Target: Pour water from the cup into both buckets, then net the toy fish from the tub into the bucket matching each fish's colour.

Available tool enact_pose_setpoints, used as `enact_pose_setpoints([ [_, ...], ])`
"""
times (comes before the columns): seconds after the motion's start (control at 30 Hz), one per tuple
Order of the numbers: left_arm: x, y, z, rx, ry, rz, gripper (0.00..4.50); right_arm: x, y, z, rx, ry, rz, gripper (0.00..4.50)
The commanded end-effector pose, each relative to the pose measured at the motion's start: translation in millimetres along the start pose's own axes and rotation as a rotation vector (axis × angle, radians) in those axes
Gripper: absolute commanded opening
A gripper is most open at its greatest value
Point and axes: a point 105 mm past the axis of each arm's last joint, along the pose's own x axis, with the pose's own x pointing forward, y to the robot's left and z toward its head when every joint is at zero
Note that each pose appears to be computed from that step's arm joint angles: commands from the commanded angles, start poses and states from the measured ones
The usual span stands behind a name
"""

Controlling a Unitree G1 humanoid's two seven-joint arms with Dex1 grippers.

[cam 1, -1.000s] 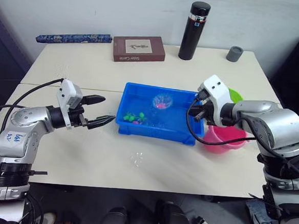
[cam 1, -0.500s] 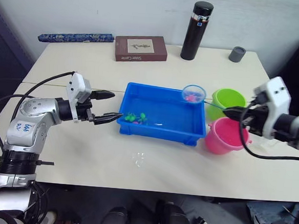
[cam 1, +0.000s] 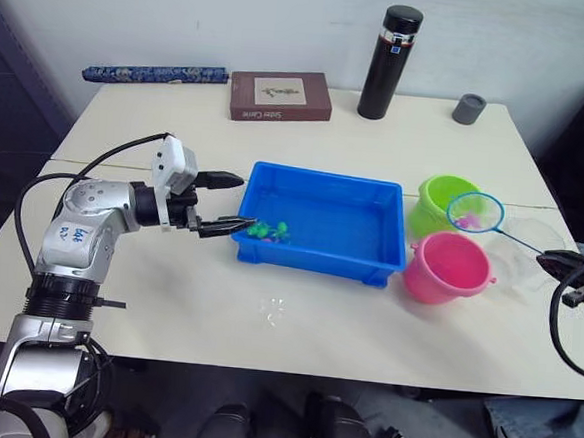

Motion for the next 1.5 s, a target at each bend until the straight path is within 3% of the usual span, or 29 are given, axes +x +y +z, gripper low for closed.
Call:
enact_pose_setpoints([
  [0.03, 0, 1, 8, 0.041, -0.016, -0.006, 4.47, -11, -2, 9, -0.193, -0.082, -0.089, 0.00],
  [0.4, 2, 1, 5, 0.034, -0.018, -0.012, 4.47, -10, 13, -24, -0.609, -0.104, -0.215, 0.00],
  [0.57, 2, 1, 4, 0.032, -0.019, -0.011, 4.47, -4, 22, -33, -0.866, -0.112, -0.204, 0.00],
  [0.77, 1, 0, 3, 0.029, -0.019, -0.005, 4.47, -2, 32, -51, -1.038, -0.132, -0.194, 0.00],
  [1.17, -4, 1, 2, 0.029, -0.015, 0.012, 4.47, -2, 21, -42, -1.450, -0.214, -0.365, 0.00],
  [1.5, -3, 0, 6, 0.040, -0.026, 0.010, 4.47, -9, 23, -37, -1.611, -0.252, -0.470, 0.00],
])
